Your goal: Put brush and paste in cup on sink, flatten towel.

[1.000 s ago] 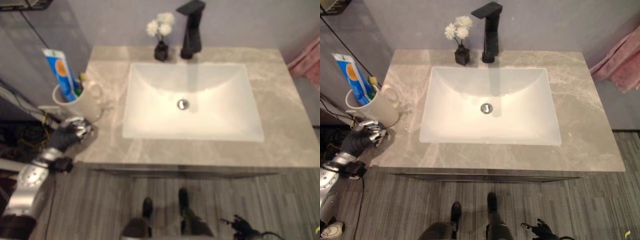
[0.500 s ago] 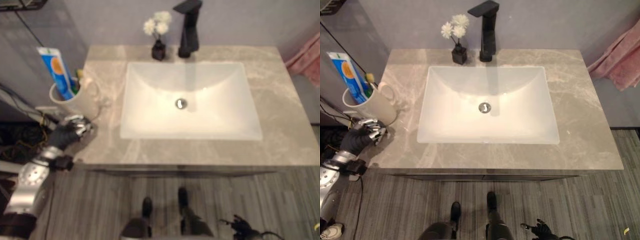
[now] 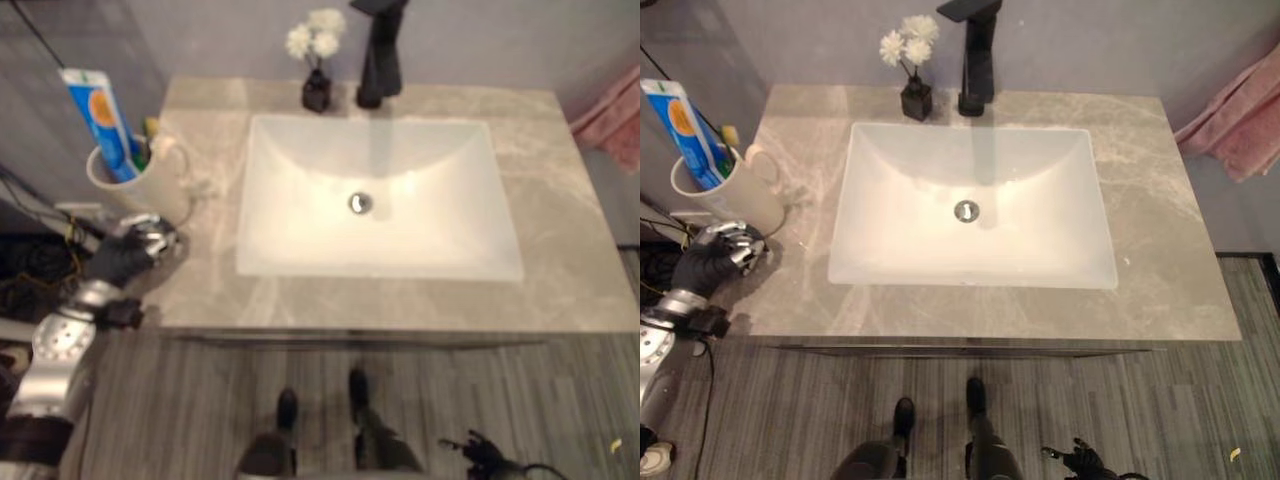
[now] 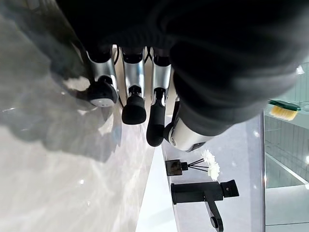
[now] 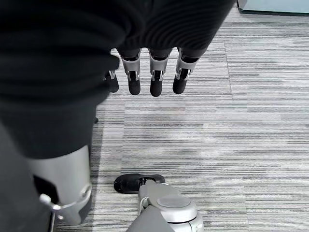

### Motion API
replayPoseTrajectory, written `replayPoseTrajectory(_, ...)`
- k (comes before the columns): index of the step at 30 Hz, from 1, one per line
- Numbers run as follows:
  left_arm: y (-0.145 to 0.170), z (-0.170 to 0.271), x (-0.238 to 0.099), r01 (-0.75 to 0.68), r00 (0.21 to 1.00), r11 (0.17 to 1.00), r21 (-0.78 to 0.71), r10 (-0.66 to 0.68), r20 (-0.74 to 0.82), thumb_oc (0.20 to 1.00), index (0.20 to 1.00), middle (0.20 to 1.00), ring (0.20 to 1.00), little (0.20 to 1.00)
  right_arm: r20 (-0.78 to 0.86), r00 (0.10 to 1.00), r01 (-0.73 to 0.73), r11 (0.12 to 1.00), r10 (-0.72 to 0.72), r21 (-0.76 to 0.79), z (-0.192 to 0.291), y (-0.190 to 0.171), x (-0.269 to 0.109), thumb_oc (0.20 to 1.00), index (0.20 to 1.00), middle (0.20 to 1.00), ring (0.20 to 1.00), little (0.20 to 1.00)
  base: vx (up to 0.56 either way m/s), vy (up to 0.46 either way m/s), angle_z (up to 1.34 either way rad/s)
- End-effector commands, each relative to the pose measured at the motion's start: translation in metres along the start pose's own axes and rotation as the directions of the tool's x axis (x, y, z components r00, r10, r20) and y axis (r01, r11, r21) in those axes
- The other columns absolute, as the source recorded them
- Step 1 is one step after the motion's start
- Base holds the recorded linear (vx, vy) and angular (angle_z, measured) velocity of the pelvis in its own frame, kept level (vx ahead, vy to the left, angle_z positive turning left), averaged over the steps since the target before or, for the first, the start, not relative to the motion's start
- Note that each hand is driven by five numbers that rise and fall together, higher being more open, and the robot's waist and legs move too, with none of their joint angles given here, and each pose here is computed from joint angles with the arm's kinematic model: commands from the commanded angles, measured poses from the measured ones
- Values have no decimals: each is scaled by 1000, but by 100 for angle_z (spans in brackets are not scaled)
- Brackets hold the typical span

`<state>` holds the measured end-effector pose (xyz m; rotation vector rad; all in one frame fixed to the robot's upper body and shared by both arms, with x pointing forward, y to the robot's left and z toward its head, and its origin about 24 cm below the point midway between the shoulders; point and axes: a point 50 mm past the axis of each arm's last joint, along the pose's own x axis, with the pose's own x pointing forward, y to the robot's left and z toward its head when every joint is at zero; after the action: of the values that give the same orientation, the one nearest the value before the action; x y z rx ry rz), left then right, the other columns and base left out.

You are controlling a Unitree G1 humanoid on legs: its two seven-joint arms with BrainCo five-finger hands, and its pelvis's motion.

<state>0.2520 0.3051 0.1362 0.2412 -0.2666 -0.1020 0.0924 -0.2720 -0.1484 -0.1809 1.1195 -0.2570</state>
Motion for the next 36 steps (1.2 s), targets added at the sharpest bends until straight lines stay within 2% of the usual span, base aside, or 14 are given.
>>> replayPoseTrajectory(1, 21, 27, 13, -58, 994, 994, 96, 49, 95, 200, 200, 200, 200, 200, 9, 1000, 28, 999, -28, -35, 3, -12, 0, 1000, 1000, 1000, 1000, 1000, 0, 0, 0)
replayPoseTrajectory(13, 27, 43, 21, -68, 989, 988, 140, 49, 138, 200, 200, 200, 200, 200, 26, 999, 30, 999, -29, -36, 5, -13, 0, 1000, 1000, 1000, 1000, 1000, 5, 1, 0)
replayPoseTrajectory(20, 21, 48, 27, -22, 989, 989, 149, -1, 148, 200, 200, 200, 200, 200, 29, 999, 33, 999, -32, -43, 5, -15, 0, 1000, 1000, 1000, 1000, 1000, 5, 0, 0)
replayPoseTrajectory(29, 10, 32, 25, 44, 995, 991, 127, -55, 79, 200, 200, 200, 200, 200, 18, 999, 47, 998, -46, -50, 4, -19, 0, 1000, 1000, 1000, 1000, 1000, 0, 0, 0)
replayPoseTrajectory(36, 10, 21, 9, 83, 996, 989, 122, -85, 17, 200, 200, 200, 200, 200, -3, 998, 59, 998, -59, -34, 0, -22, -1, 1000, 1000, 1000, 1000, 1000, 0, 0, 0)
